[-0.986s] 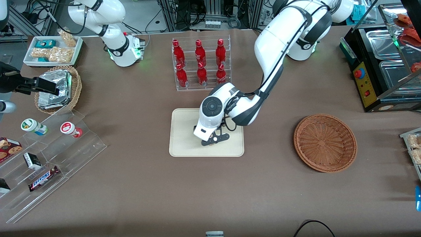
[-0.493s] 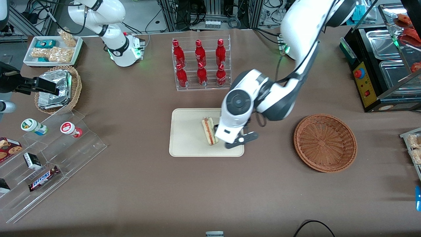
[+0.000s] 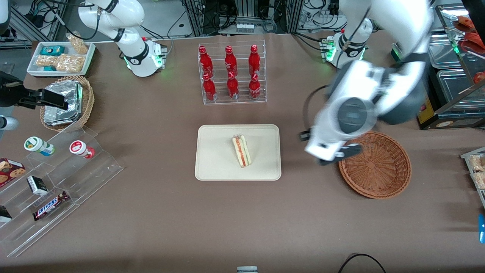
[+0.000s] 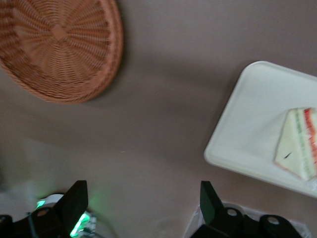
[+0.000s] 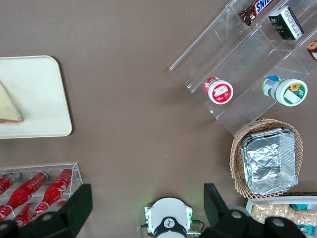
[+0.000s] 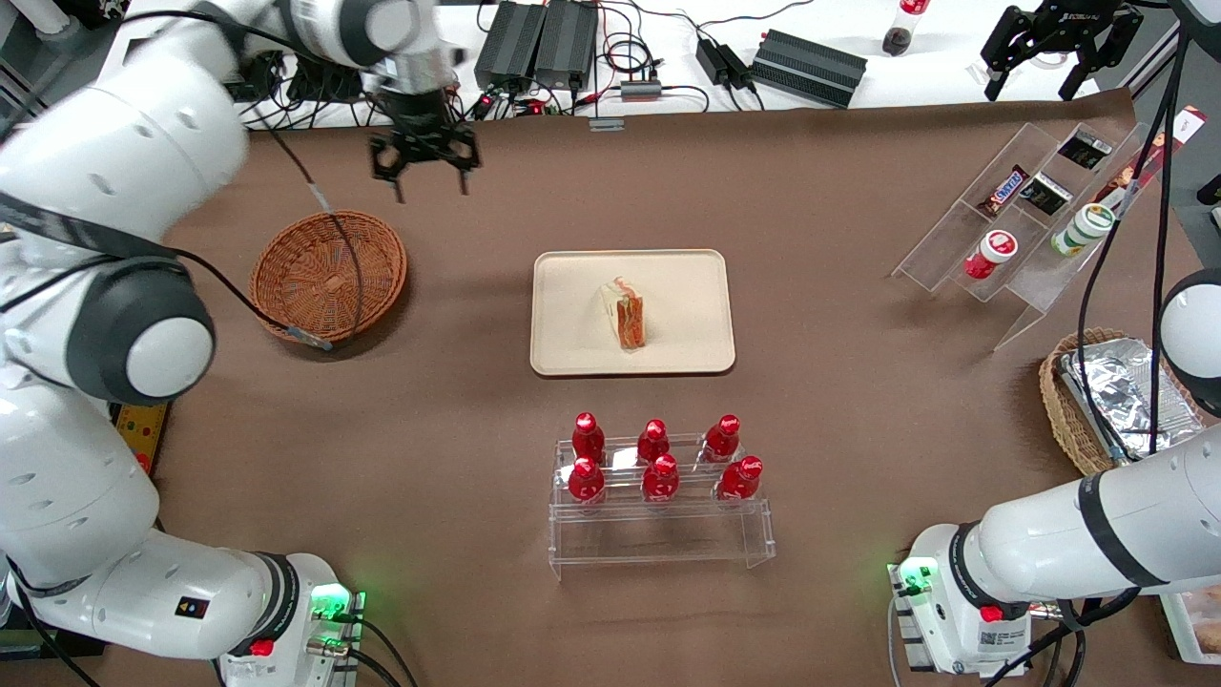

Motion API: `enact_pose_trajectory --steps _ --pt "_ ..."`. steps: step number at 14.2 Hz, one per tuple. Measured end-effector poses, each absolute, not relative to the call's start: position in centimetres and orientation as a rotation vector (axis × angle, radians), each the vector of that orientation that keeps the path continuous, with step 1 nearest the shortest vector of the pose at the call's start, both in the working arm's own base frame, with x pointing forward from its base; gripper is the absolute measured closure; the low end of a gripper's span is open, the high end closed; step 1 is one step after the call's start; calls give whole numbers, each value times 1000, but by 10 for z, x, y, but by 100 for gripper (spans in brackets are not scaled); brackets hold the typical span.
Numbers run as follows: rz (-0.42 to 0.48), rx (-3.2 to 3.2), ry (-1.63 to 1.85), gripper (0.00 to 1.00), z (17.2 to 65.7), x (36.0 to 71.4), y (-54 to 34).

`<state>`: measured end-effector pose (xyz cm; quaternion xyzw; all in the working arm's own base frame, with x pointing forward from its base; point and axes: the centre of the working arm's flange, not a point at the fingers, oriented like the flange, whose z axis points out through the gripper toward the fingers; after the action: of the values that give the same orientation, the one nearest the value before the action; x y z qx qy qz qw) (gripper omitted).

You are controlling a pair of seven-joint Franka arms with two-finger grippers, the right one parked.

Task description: Place sandwich from basket to tray

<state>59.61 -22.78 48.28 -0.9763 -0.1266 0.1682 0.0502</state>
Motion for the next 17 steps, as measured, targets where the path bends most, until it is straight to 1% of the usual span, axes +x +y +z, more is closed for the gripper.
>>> enact_pose_trajectory --steps 3,5,8,13,15,17 --pt "637 -3015 -256 0 512 601 -118" --pt "664 -3048 -213 0 530 597 -62" --pt "623 -3041 -211 0 559 585 -27" --pt "554 -3042 -216 0 583 578 -31" --pt "548 -3042 -222 0 587 576 -32" --pt "572 -3024 -253 0 589 571 -35"
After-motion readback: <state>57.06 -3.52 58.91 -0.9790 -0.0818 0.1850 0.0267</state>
